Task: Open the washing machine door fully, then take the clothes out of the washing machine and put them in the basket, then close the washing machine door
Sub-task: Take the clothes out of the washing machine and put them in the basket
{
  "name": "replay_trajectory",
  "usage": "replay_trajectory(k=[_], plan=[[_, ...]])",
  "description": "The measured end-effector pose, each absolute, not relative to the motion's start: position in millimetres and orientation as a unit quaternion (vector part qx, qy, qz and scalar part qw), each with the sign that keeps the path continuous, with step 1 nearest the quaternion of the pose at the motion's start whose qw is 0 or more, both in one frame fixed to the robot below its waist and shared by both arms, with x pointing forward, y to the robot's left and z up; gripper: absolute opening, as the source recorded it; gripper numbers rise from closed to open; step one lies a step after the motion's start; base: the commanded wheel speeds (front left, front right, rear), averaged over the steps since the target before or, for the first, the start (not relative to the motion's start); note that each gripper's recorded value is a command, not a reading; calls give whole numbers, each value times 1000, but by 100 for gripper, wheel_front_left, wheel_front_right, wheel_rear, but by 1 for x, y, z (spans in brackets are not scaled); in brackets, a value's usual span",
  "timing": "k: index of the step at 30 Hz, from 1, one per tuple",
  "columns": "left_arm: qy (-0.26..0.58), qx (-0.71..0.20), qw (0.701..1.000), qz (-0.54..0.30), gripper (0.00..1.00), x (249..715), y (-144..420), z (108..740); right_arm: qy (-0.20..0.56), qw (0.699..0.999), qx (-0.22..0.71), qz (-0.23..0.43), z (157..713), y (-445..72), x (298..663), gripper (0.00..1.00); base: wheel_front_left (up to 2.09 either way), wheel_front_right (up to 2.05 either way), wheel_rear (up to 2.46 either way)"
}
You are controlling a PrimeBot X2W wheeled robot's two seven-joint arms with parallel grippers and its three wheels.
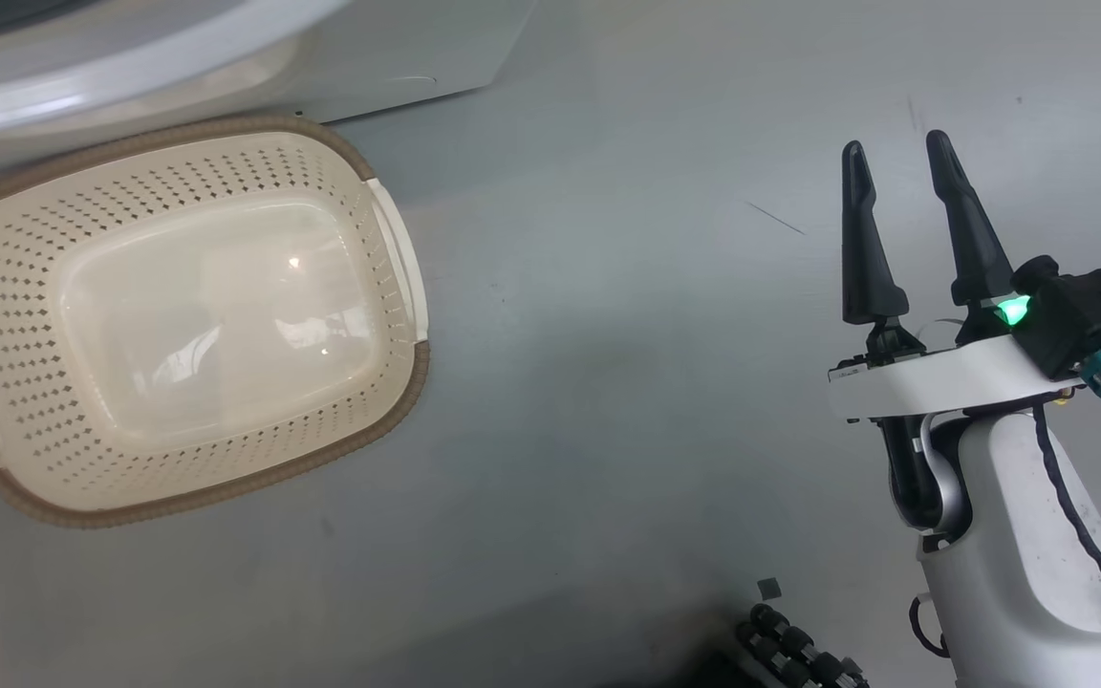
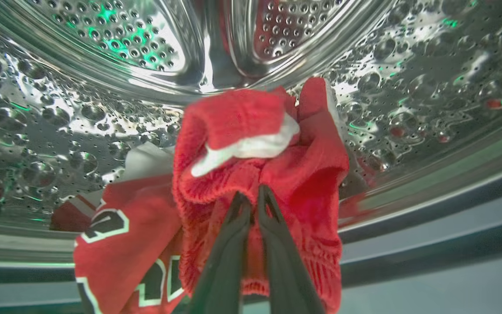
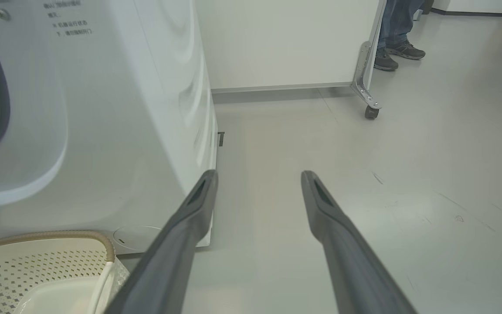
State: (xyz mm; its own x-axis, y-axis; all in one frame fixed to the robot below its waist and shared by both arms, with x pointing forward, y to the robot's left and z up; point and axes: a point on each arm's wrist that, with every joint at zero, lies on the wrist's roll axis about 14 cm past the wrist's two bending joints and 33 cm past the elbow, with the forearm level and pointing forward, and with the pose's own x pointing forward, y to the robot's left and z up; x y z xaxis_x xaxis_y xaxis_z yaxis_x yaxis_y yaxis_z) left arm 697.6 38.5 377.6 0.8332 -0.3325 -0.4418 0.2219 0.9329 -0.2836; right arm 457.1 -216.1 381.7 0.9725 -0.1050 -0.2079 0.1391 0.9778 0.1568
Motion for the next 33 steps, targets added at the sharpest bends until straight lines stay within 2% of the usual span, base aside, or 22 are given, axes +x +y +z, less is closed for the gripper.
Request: replay_trajectory(k=[6,16,33], plan=[[177,-127,966,-137,0,690,44,402,87,991,83,-56,390,-213,462,100,0,0,0],[81,-146,977,-135,0,651,47,435,67,994,76,-49,407,-211,462,100,0,0,0],[1,-124,985,-117,0,564,73,472,54,995,81,-31,431,-199,438,100,0,0,0]])
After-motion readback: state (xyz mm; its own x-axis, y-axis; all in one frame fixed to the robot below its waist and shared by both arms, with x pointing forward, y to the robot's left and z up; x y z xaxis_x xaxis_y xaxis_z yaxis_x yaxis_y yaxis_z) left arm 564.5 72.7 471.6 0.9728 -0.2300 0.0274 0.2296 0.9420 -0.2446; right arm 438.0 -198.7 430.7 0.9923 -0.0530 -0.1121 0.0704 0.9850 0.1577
